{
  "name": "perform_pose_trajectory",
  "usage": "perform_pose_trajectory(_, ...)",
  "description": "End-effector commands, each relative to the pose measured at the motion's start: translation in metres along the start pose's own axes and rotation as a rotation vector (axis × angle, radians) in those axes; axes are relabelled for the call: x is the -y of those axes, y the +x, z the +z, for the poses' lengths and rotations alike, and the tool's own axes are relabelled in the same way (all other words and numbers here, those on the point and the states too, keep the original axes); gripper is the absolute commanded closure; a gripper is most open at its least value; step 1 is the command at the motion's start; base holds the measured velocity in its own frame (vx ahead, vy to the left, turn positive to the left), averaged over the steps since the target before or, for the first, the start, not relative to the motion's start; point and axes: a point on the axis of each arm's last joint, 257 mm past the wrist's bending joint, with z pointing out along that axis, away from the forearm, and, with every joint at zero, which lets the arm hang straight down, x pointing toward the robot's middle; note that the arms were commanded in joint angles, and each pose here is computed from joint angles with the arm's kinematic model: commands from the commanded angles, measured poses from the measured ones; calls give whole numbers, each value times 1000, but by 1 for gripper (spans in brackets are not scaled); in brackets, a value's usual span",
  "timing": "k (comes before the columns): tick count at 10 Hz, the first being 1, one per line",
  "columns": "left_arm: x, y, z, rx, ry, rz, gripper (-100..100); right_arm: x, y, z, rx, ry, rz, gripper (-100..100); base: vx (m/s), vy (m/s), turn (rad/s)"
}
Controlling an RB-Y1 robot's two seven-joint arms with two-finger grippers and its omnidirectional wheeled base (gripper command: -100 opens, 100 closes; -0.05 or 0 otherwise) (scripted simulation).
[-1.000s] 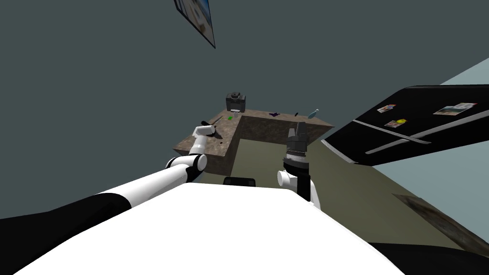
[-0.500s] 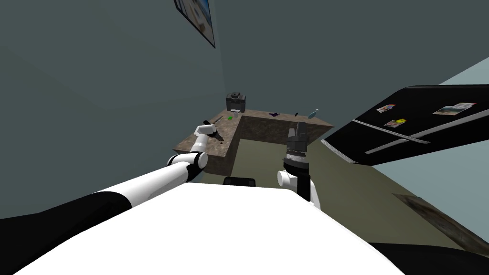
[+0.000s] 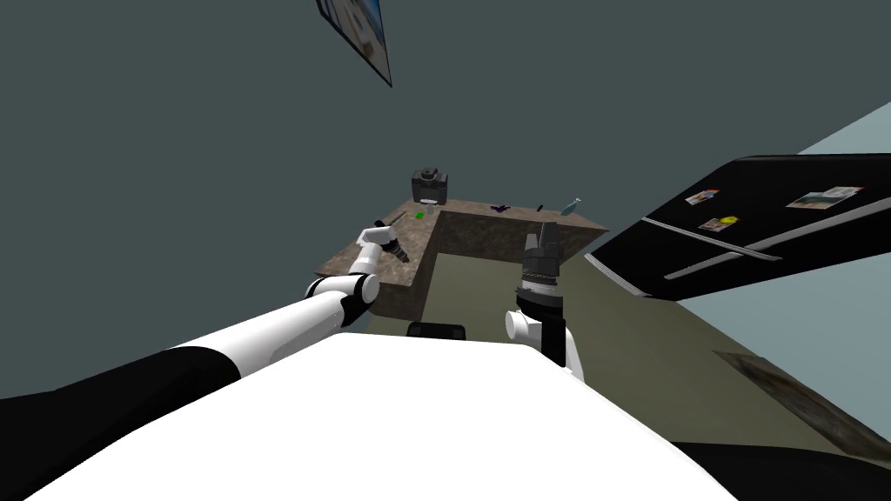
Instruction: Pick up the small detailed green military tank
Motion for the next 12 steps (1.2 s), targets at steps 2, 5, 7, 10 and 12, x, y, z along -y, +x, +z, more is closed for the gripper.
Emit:
perform_pose_trajectory(2,-7,-5,3,16,-21,-3,-100,0,0,0,0,0,0,0,-6,11,-1)
perform_pose_trajectory(5,-13,-14,16,19,-26,-1,-100,0,0,0,0,0,0,0,30,-8,6)
perform_pose_trajectory(7,-14,-16,18,20,-28,-1,-100,0,0,0,0,0,0,0,37,-9,6)
perform_pose_trajectory(10,-15,-15,18,18,-28,0,100,0,0,0,0,0,0,0,0,0,0)
perform_pose_trajectory(12,-14,-15,18,17,-27,0,100,0,0,0,0,0,0,0,0,0,0)
